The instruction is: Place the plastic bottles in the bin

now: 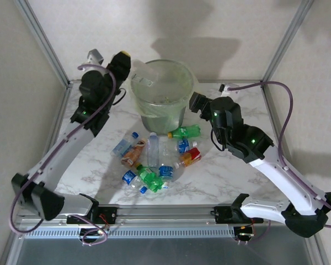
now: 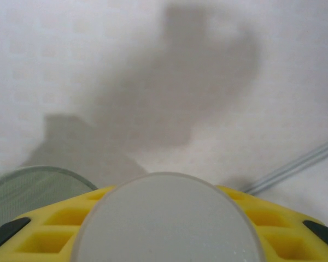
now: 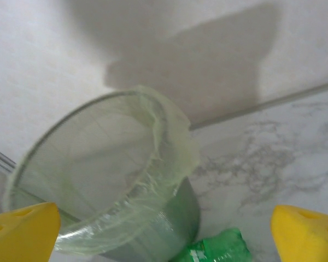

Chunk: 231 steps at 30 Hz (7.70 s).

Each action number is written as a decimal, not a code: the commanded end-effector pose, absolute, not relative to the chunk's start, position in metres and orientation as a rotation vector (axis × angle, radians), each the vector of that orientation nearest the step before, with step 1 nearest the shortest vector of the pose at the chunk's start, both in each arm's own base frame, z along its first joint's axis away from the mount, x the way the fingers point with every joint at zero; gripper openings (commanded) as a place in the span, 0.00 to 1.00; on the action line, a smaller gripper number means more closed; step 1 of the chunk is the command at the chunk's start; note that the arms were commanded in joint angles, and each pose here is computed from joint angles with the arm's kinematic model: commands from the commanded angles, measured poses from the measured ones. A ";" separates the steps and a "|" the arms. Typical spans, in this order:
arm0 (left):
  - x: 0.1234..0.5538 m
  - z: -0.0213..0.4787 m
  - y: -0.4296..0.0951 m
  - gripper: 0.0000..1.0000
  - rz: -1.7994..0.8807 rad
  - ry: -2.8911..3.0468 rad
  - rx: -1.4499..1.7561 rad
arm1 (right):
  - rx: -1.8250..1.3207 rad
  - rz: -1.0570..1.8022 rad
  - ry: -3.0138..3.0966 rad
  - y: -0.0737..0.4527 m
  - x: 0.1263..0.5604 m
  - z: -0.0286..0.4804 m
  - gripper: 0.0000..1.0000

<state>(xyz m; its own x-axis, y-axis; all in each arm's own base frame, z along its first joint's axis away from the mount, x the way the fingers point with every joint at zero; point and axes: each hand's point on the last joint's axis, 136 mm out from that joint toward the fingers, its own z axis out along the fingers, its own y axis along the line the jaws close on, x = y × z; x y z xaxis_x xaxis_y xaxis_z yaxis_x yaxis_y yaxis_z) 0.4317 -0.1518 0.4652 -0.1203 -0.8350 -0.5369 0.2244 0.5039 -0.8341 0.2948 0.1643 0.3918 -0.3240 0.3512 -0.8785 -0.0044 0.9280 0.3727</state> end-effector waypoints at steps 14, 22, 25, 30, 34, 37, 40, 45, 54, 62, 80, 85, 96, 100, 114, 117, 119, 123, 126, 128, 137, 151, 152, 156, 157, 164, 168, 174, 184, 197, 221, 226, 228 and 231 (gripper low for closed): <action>0.512 0.416 -0.180 0.47 -0.633 1.639 -0.591 | 0.368 0.342 1.950 0.141 0.292 0.367 0.99; 0.511 0.418 -0.193 0.83 -0.560 1.660 -0.529 | 0.372 0.338 1.954 0.138 0.292 0.367 0.99; 0.503 0.429 -0.192 0.87 -0.538 1.643 -0.511 | 0.372 0.332 1.955 0.137 0.292 0.367 0.99; 0.470 0.467 -0.165 0.96 -0.447 1.578 -0.506 | 0.376 0.329 1.948 0.134 0.293 0.369 0.99; 0.424 0.486 -0.120 1.00 -0.361 1.503 -0.543 | 0.380 0.335 1.944 0.132 0.292 0.369 0.99; 0.388 0.480 -0.085 1.00 -0.297 1.478 -0.574 | 0.381 0.338 1.950 0.133 0.293 0.365 0.99; 0.364 0.453 -0.052 0.99 -0.242 1.530 -0.591 | 0.389 0.334 1.960 0.132 0.293 0.358 0.99; 0.347 0.370 -0.029 1.00 -0.199 1.722 -0.592 | 0.409 0.346 1.969 0.132 0.296 0.348 0.99; 0.340 0.213 -0.070 1.00 -0.202 2.254 -0.368 | 0.423 0.351 1.985 0.130 0.297 0.339 0.99; 0.334 0.136 -0.065 1.00 -0.057 2.465 -0.344 | 0.435 0.380 1.980 0.130 0.294 0.337 0.99; 0.335 0.084 -0.091 1.00 0.062 2.595 -0.217 | 0.437 0.390 1.991 0.130 0.292 0.332 0.99; 0.334 0.072 -0.091 1.00 0.083 2.622 -0.220 | 0.431 0.404 1.995 0.134 0.294 0.332 0.99; 0.332 0.066 -0.097 1.00 0.039 2.647 -0.217 | 0.420 0.402 2.004 0.136 0.295 0.332 0.99; 0.330 0.061 -0.089 1.00 0.091 2.649 -0.239 | 0.442 0.389 1.995 0.130 0.299 0.333 0.99; 0.334 0.059 -0.063 1.00 0.019 2.642 -0.474 | 0.418 0.382 1.996 0.134 0.304 0.338 0.99; 0.333 0.062 -0.072 1.00 -0.056 2.652 -0.463 | 0.413 0.382 1.998 0.135 0.305 0.339 0.99; 0.331 0.061 -0.075 1.00 -0.081 2.658 -0.465 | 0.408 0.381 1.998 0.136 0.305 0.339 0.99; 0.325 0.056 -0.072 1.00 -0.072 2.665 -0.485 | 0.405 0.378 2.002 0.137 0.307 0.337 0.99; 0.320 0.050 -0.068 0.99 -0.043 2.679 -0.490 | 0.402 0.378 2.006 0.138 0.307 0.335 0.99; 0.318 0.045 -0.068 0.97 -0.039 2.691 -0.487 | 0.399 0.377 2.010 0.139 0.307 0.334 0.99; 0.335 0.047 -0.058 0.90 0.065 2.648 -0.485 | 0.396 0.376 2.026 0.141 0.308 0.326 0.99; 0.358 0.044 -0.059 0.82 0.051 2.619 -0.517 | 0.404 0.375 2.044 0.139 0.304 0.318 0.99; 0.358 0.043 -0.060 0.81 0.046 2.626 -0.516 | 0.406 0.377 2.043 0.138 0.304 0.319 0.99; 0.356 0.038 -0.061 0.79 0.046 2.643 -0.518 | 0.415 0.374 2.032 0.134 0.301 0.321 0.99; 0.355 0.037 -0.060 0.79 0.049 2.645 -0.519 | 0.415 0.372 2.033 0.134 0.300 0.320 0.99; 0.352 0.031 -0.058 0.74 0.072 2.660 -0.532 | 0.417 0.372 2.044 0.134 0.300 0.314 0.99; 0.351 0.033 -0.056 0.71 0.087 2.656 -0.533 | 0.418 0.369 2.041 0.134 0.300 0.315 0.98; 0.350 0.044 -0.050 0.64 0.114 2.631 -0.536 | 0.422 0.367 2.035 0.132 0.300 0.316 0.98; 0.354 0.069 -0.044 0.57 0.128 2.577 -0.548 | 0.422 0.368 2.029 0.132 0.300 0.318 0.98; 0.386 0.219 -0.028 0.57 0.001 2.225 -0.690 | 0.427 0.363 2.020 0.129 0.299 0.322 0.97; 0.511 0.480 -0.185 0.56 -0.716 1.696 -0.406 | 0.436 0.364 2.004 0.124 0.296 0.331 0.97; 0.539 0.453 -0.207 0.55 -0.664 1.722 -0.365 | 0.442 0.371 1.996 0.121 0.293 0.335 0.97; 0.545 0.445 -0.211 0.57 -0.610 1.732 -0.353 | 0.447 0.370 1.993 0.119 0.292 0.335 0.97; 0.548 0.431 -0.219 0.64 -0.544 1.749 -0.319 | 0.452 0.368 1.991 0.117 0.289 0.335 0.97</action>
<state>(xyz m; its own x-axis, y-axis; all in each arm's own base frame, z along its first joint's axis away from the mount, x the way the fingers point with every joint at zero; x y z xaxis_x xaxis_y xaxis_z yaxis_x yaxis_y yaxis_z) 0.5505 -0.2171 0.4022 -0.3398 -0.5223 -0.7822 0.0365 0.8237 -0.5659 0.2925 0.1275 0.3213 -0.4536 0.4375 -0.7764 0.1359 0.8950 0.4248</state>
